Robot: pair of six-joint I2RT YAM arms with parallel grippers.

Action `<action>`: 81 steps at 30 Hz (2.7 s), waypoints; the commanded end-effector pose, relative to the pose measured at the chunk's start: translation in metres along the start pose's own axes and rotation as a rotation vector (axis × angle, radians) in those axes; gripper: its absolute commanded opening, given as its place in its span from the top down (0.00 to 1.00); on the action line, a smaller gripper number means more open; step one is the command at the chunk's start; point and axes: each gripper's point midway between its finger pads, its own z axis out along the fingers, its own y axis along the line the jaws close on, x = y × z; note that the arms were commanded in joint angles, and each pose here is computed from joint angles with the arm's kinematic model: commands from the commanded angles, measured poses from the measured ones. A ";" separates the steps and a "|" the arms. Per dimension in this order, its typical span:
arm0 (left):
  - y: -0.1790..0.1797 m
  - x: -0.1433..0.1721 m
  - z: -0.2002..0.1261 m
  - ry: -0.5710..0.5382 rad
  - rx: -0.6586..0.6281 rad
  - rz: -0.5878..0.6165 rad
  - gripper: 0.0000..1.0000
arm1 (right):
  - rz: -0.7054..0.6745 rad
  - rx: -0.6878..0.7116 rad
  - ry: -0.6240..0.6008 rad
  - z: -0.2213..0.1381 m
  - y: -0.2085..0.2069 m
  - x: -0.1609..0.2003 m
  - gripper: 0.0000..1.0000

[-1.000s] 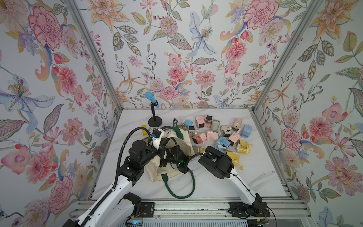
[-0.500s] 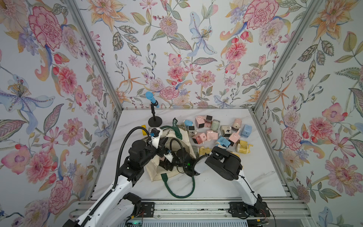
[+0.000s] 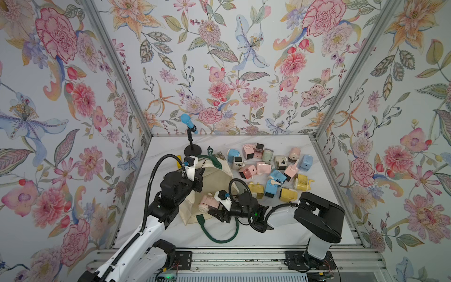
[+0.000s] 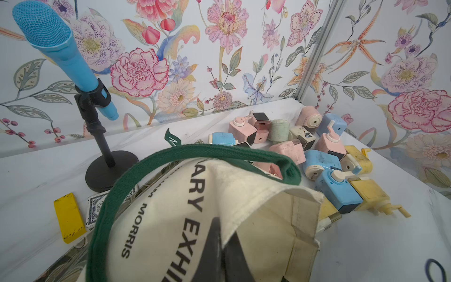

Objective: Take out the pencil sharpeners from the tote bags
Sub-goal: Pick up the pencil sharpener from the canvas bag, then place the pencil sharpener at the center of the board.

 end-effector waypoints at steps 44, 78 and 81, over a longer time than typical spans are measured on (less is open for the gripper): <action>0.027 -0.016 0.001 0.044 -0.115 -0.158 1.00 | 0.166 0.697 0.242 -0.158 -0.089 0.115 0.39; 0.070 -0.043 0.112 0.261 0.016 -0.825 1.00 | 0.267 0.781 -0.307 -0.254 -0.082 0.033 0.03; 0.100 -0.035 0.133 0.306 0.000 -0.872 1.00 | 0.263 0.793 -0.286 -0.252 -0.085 0.036 0.03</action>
